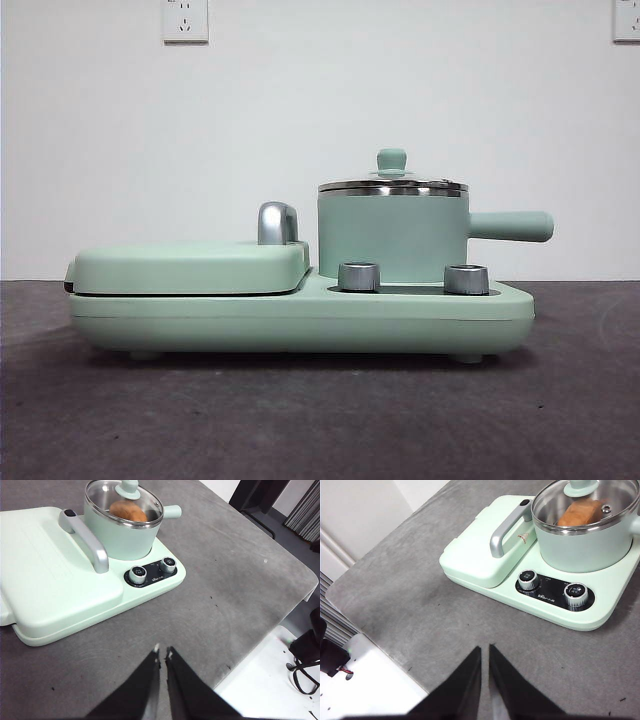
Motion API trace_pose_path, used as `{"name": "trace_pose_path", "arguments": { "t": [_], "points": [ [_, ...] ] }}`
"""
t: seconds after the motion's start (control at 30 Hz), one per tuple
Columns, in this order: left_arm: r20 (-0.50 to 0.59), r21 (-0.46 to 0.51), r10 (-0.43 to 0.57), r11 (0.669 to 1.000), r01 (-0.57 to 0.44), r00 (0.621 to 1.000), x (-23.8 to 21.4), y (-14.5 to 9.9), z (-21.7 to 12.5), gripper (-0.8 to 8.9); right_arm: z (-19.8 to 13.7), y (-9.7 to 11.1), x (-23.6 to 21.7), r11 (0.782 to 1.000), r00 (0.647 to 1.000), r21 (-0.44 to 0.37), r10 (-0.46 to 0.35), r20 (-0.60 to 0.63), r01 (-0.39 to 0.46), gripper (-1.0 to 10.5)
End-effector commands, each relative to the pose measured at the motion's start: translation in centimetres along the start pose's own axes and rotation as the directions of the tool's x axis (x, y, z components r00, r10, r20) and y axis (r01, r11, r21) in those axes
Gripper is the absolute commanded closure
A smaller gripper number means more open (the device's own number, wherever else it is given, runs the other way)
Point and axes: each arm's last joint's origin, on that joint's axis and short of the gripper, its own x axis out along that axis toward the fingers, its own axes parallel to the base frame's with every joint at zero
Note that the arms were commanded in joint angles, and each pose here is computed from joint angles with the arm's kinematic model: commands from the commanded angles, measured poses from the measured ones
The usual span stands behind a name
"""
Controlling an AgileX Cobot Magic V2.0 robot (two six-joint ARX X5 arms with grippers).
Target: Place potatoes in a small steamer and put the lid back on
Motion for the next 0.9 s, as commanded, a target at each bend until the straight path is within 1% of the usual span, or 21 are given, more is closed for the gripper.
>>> {"name": "trace_pose_path", "arguments": {
  "t": [0.03,0.3,0.4,0.47,0.57,0.6,0.67,0.73,0.77,0.83,0.9],
  "points": [
    [0.019,0.003,-0.004,1.0,0.004,1.0,-0.1,-0.1,0.4,7.87,0.3,0.2,-0.2,1.0,1.0,-0.017,0.012,0.02,-0.012,9.3],
    [0.019,0.003,-0.004,1.0,0.004,1.0,-0.1,-0.1,0.4,7.87,0.3,0.2,-0.2,1.0,1.0,-0.018,0.014,0.022,-0.013,9.3],
    [0.052,0.004,0.007,1.0,-0.008,0.999,-0.5,0.0,0.1,7.87,0.3,0.2,-0.2,1.0,1.0,-0.018,0.014,0.022,-0.014,9.3],
    [0.078,-0.005,0.03,1.0,-0.03,0.996,-0.6,0.1,0.0,7.87,0.3,0.2,-0.2,1.0,1.0,-0.018,0.014,0.022,-0.014,9.3],
    [0.141,-0.038,0.107,0.994,-0.102,0.984,-0.1,0.9,-0.5,7.87,0.3,0.2,-0.2,1.0,1.0,-0.018,0.014,0.022,-0.013,9.3],
    [0.175,-0.029,0.142,0.99,-0.139,0.974,0.3,1.3,-0.8,7.87,0.3,0.2,-0.2,1.0,1.0,-0.018,0.014,0.022,-0.013,9.3],
    [0.239,0.057,0.218,0.97,-0.237,0.946,1.1,2.3,-1.8,7.87,0.3,0.2,-0.2,1.0,1.0,-0.018,0.014,0.022,-0.014,9.3],
    [0.284,0.131,0.291,0.932,-0.337,0.914,2.1,3.6,-3.3,7.87,0.3,0.2,-0.2,1.0,1.0,-0.018,0.014,0.022,-0.014,9.3],
    [0.3,0.153,0.32,0.914,-0.376,0.899,2.6,4.2,-4.2,7.87,0.3,0.2,-0.2,1.0,1.0,-0.018,0.014,0.022,-0.014,9.3],
    [0.328,0.145,0.377,0.886,-0.44,0.866,4.0,5.7,-6.1,7.87,0.3,0.2,-0.2,1.0,1.0,-0.018,0.014,0.022,-0.013,9.3],
    [0.348,0.1,0.419,0.873,-0.477,0.839,5.3,7.1,-7.9,7.87,0.3,0.2,-0.2,1.0,1.0,-0.018,0.014,0.022,-0.013,9.3]
  ]
}}
